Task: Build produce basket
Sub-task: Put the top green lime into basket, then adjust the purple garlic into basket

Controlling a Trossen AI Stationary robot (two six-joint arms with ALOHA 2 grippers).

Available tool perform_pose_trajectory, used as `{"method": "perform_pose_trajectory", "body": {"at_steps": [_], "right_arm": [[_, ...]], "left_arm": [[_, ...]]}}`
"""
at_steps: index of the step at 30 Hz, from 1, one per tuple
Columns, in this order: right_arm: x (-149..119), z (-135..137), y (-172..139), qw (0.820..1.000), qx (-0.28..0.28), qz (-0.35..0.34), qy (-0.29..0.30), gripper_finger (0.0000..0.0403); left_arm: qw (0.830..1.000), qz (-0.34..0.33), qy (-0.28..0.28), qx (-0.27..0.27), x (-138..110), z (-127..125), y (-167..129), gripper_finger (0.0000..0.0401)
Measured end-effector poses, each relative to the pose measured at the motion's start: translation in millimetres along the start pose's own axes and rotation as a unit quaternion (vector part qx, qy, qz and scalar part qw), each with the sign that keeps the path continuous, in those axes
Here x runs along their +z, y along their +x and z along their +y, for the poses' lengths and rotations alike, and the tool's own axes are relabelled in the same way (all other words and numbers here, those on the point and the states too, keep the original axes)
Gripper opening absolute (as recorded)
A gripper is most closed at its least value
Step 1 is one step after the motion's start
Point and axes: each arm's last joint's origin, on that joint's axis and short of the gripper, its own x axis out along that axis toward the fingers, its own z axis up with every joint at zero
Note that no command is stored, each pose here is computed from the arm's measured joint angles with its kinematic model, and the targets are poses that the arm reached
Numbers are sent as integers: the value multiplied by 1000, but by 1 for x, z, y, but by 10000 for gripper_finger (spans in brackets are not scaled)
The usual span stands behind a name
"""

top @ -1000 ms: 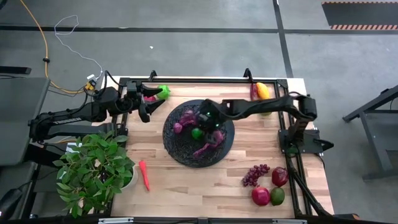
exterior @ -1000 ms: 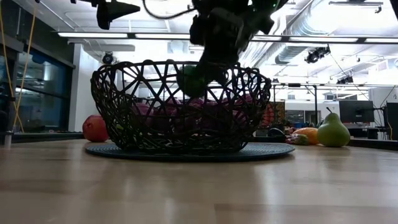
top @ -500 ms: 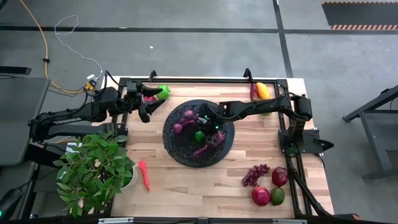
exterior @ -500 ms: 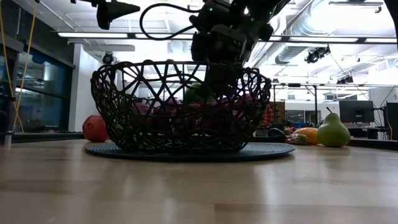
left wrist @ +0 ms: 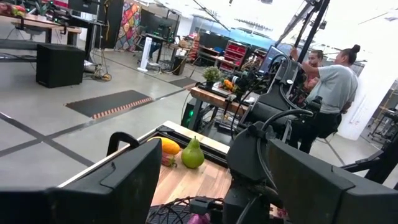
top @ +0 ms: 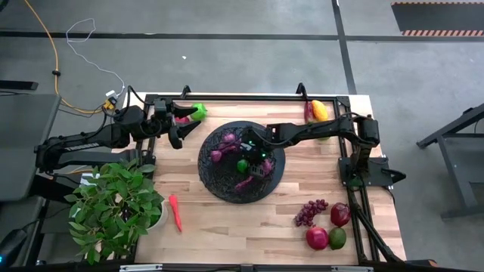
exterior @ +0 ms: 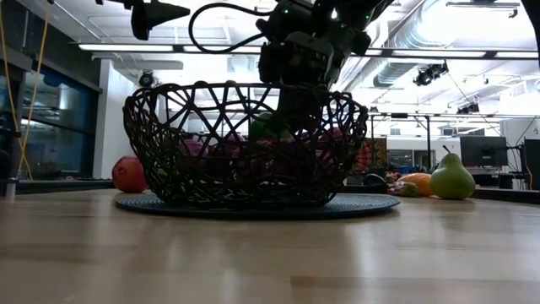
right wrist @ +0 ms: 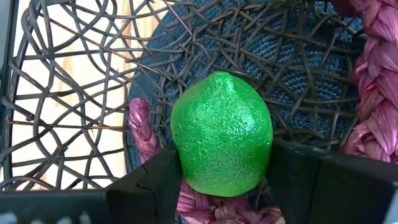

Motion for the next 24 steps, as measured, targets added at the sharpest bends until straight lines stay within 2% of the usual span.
{"method": "perform_pose_trajectory", "body": {"at_steps": [4,14,18,24], "right_arm": [[0,0,0,1000,0,0,7,200],[0,2,-1,1000,-3,0,-3,291],[12,1,-22,1000,-10,-6,-4,299],[16,10,-72,996,-53,-69,-11,300]], "left_arm": [[1000,0,0,0,0,0,0,280],[1000,0,0,0,0,0,0,280],[1000,0,0,0,0,0,0,280],[1000,0,0,0,0,0,0,280]]}}
